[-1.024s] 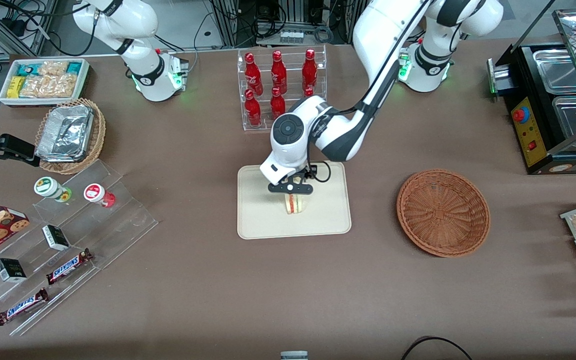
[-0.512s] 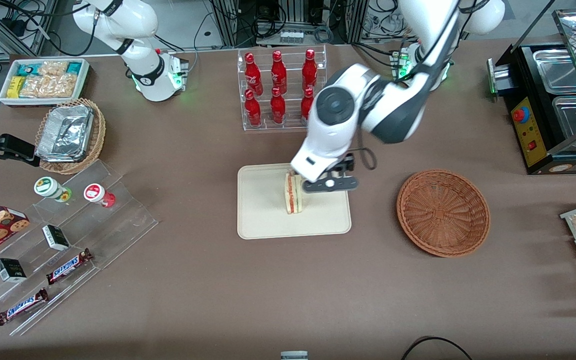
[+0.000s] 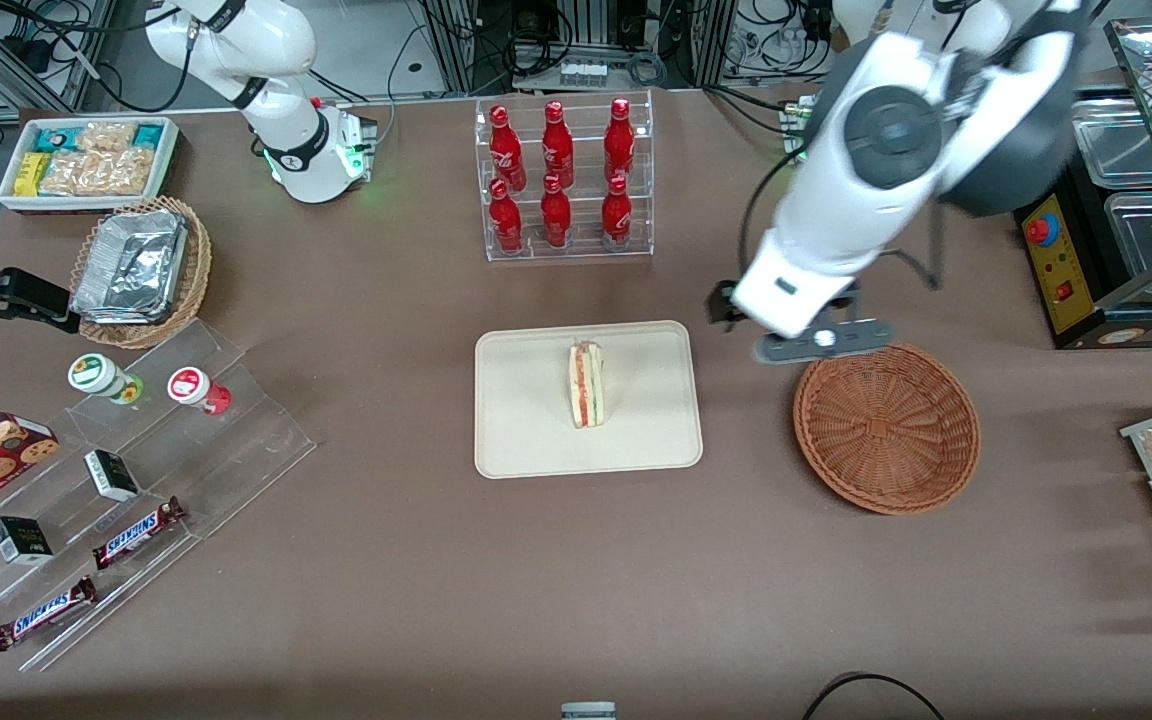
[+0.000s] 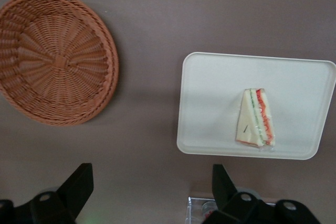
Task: Place sandwich from basket to tray
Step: 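Raise the left gripper off the sandwich and withdraw it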
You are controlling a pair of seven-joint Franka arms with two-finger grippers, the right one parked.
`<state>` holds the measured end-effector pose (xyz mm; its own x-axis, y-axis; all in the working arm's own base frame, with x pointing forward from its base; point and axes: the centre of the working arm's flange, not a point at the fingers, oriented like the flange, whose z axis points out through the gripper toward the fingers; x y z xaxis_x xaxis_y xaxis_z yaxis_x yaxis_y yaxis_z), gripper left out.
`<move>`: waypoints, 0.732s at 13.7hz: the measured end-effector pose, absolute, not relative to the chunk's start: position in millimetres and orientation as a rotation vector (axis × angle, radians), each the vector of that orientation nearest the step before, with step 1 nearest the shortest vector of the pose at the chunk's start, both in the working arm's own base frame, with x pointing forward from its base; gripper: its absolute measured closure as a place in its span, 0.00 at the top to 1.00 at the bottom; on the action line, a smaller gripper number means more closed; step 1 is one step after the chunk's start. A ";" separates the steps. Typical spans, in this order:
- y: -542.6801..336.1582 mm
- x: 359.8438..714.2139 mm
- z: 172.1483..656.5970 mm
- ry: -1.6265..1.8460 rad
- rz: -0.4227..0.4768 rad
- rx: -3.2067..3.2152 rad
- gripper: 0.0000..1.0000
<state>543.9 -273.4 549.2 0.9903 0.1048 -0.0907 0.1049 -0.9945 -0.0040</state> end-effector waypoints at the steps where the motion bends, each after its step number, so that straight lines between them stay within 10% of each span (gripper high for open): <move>1: -259.3 545.0 556.3 0.161 -0.147 3.133 1.00; 10: -155.4 551.3 595.6 0.105 -0.156 3.151 1.00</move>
